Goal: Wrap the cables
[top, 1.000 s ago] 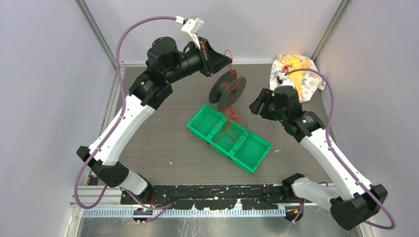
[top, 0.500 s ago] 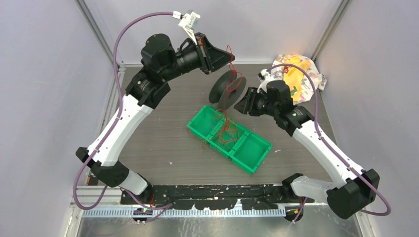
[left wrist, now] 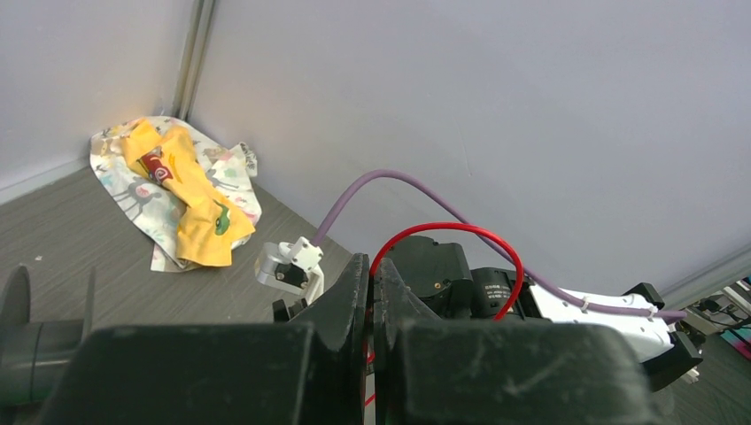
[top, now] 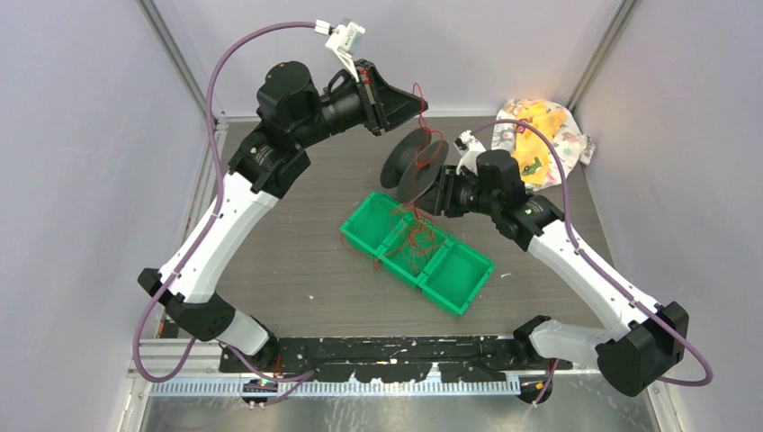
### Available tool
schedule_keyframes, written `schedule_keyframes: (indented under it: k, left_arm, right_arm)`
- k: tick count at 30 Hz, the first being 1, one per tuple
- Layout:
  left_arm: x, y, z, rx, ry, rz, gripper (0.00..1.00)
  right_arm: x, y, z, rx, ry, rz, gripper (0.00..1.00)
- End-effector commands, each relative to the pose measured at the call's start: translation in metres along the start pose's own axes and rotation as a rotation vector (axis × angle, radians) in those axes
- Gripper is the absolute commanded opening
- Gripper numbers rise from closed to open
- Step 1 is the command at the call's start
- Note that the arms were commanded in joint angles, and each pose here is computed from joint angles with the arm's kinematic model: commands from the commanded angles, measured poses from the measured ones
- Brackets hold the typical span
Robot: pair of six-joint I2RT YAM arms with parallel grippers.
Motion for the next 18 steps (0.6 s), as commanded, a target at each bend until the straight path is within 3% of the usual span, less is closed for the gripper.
schedule_keyframes:
  k: [1,9,13,18]
  left_arm:
    - [-0.0032,-0.0166,-0.0109,0.041,0.041,-0.054,0.01]
    - [-0.0033,-0.0133,-0.0080,0.046,0.026,-0.042,0.01]
    - [-0.0031,-0.0115,-0.0067,0.044,0.024,-0.030,0.01]
    - [-0.0020,-0.0098,-0.0083,0.030,0.049,0.000,0.00]
  right_arm:
    - [-0.0135,0.0007,0.0097,-0.047,-0.069,-0.016,0.43]
    - [-0.0170,0.0053,0.0047,-0.067,-0.042,-0.004,0.38]
    - [-0.0185,0.0084,0.0096,-0.126,-0.110,0.039,0.33]
    - [-0.0137,0.0101,0.0111,-0.163,-0.153,0.068,0.37]
Point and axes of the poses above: each gripper's point midway between its finger pads, its own x axis out along the fingers, its own z axis along the line the jaws close on, y = z × x, the point moved 7 cm from there along -x, back along the fingers, and after that the axes turned 4 degrees about x, right-handed, at the moved point
